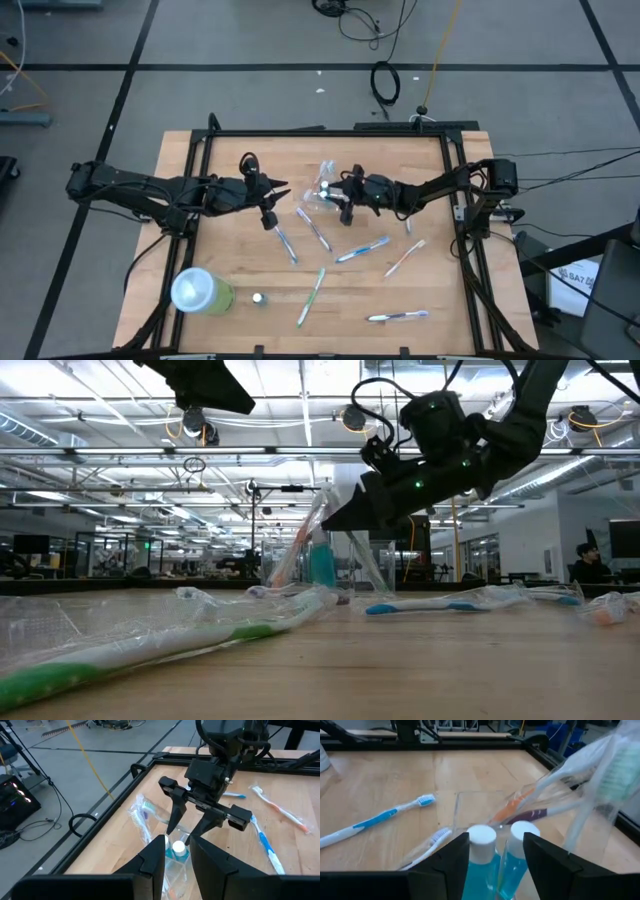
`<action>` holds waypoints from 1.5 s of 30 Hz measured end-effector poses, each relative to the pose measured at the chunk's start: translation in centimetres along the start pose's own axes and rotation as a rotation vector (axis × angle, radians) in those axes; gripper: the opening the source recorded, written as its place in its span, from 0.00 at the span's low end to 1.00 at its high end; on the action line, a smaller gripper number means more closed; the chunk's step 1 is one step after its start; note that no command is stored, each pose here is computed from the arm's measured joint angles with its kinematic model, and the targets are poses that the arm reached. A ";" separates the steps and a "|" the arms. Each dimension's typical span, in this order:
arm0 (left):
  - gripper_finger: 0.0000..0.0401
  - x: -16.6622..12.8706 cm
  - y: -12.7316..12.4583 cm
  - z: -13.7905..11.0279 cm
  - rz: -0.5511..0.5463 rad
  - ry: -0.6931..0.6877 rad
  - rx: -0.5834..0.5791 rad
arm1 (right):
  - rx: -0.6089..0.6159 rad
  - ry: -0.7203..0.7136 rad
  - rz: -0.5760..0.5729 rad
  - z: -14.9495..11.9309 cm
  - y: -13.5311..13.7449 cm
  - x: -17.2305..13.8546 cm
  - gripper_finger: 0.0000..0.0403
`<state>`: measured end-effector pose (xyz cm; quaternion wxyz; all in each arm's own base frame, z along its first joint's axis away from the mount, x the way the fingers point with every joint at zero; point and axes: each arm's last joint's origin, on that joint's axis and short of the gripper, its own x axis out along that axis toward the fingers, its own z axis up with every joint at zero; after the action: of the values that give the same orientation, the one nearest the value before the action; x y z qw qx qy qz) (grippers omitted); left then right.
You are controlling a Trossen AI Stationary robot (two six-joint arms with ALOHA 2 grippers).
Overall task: Pick & Place toothbrushing station
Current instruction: Put the middle blue toothbrush into the transparent organizer
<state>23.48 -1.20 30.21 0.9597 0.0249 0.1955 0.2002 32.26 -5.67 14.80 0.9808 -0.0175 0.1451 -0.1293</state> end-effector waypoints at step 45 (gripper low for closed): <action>0.24 -0.2 -0.8 -0.4 -0.110 0.039 0.001 | -0.016 0.491 0.261 0.8 7.0 -12.0 0.43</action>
<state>23.49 -2.03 29.78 0.9653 0.0107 0.2154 0.1474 23.10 4.15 18.42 0.9245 0.0253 0.3804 -0.0013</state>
